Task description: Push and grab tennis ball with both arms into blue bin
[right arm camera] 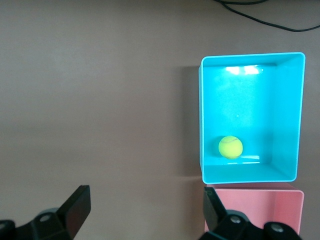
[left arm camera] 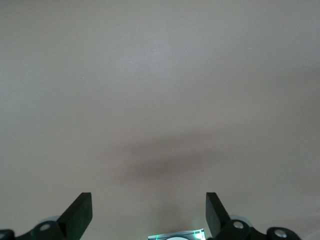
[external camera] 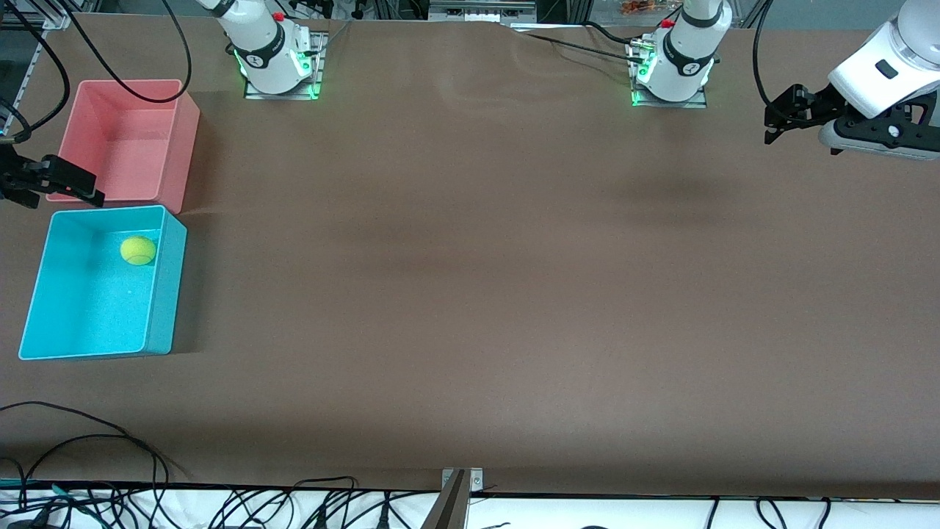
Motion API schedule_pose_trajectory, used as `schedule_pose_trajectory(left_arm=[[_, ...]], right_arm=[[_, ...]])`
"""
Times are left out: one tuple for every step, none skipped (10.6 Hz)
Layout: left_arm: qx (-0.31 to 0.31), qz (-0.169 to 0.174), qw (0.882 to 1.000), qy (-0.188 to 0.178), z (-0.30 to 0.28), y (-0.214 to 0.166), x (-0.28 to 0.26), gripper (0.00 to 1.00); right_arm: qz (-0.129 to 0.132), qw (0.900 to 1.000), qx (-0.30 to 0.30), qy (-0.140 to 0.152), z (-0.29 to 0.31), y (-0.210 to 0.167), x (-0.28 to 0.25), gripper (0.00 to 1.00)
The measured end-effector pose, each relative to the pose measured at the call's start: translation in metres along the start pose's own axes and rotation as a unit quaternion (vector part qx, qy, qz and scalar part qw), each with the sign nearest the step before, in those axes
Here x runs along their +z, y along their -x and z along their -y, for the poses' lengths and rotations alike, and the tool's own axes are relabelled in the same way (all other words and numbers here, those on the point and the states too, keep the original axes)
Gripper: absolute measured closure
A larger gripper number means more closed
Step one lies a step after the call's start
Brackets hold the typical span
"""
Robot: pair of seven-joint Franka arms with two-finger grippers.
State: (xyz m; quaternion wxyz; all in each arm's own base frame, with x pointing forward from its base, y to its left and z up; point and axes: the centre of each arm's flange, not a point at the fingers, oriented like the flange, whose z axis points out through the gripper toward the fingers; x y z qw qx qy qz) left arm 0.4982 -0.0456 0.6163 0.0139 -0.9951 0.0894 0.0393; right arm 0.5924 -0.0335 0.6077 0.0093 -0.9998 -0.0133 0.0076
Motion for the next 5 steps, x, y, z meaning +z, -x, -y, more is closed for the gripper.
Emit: schedule_pose_trajectory(left_arm=[[0.000, 0.000, 1.000, 0.000, 0.0000, 0.0000, 0.0000, 0.00], [0.000, 0.000, 1.000, 0.000, 0.0000, 0.0000, 0.0000, 0.00], [-0.001, 0.000, 1.000, 0.000, 0.0010, 0.0001, 0.0000, 0.00], [-0.002, 0.000, 1.000, 0.001, 0.0025, 0.0003, 0.0000, 0.00], [-0.002, 0.000, 1.000, 0.000, 0.0018, 0.0002, 0.0000, 0.00]], right_arm=[[-0.002, 1.000, 0.001, 0.000, -0.0013, -0.0001, -0.0014, 0.00], [-0.003, 1.000, 0.002, 0.000, -0.0025, 0.0000, -0.0031, 0.00], [-0.004, 1.000, 0.003, 0.000, -0.0039, 0.0001, -0.0039, 0.00], [-0.004, 1.000, 0.005, 0.000, -0.0066, 0.0002, -0.0037, 0.00], [-0.003, 1.000, 0.008, 0.000, -0.0099, 0.0001, -0.0029, 0.00]])
